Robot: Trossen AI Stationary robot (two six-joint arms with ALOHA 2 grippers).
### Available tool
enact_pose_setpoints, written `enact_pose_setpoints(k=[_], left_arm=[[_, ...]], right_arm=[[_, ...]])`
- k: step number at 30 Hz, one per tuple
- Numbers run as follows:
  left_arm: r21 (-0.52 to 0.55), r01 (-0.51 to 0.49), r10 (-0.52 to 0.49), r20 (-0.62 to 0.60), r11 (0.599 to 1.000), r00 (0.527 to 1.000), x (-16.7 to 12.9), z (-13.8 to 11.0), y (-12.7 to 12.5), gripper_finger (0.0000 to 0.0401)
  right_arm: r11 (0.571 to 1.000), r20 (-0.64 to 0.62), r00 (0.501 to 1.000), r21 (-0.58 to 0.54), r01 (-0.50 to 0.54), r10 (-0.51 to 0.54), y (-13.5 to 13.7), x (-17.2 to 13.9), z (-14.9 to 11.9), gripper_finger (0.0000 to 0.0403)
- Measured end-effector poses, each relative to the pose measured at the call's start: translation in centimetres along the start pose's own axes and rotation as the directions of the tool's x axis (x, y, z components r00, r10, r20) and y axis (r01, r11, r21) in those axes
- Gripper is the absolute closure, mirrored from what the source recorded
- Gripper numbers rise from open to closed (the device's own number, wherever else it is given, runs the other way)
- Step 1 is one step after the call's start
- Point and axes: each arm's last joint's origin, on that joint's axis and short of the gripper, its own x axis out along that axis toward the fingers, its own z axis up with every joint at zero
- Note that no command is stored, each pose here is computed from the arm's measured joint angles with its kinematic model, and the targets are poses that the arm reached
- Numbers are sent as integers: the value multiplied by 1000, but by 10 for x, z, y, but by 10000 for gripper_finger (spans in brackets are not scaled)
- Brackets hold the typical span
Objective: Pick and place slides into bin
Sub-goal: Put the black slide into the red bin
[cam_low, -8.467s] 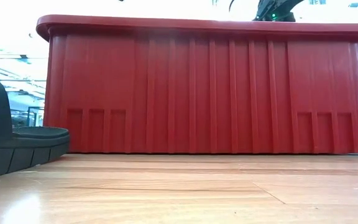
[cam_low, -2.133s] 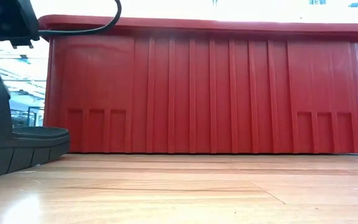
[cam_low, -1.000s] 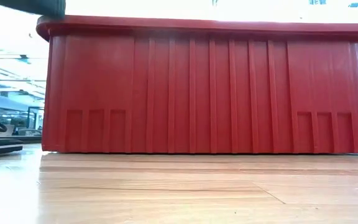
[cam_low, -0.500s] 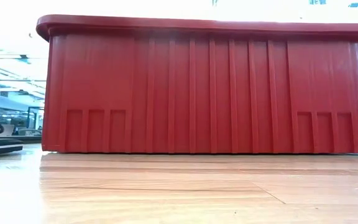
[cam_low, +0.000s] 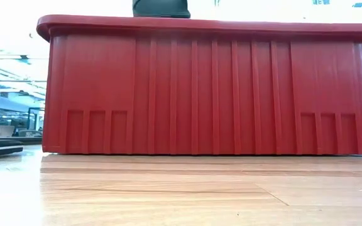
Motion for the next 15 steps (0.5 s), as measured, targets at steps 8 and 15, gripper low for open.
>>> enact_pose_setpoints(k=[8,15], left_arm=[[34,45,-45,-7,998,999,19,7,0,400],[6,55,-55,104,998,993,27,20,7,400]], right_arm=[[999,-26,1000,-33,2,-3,-5,7,-3,252],[961,-60,993,-263,87,-106,-16,24,5,199]])
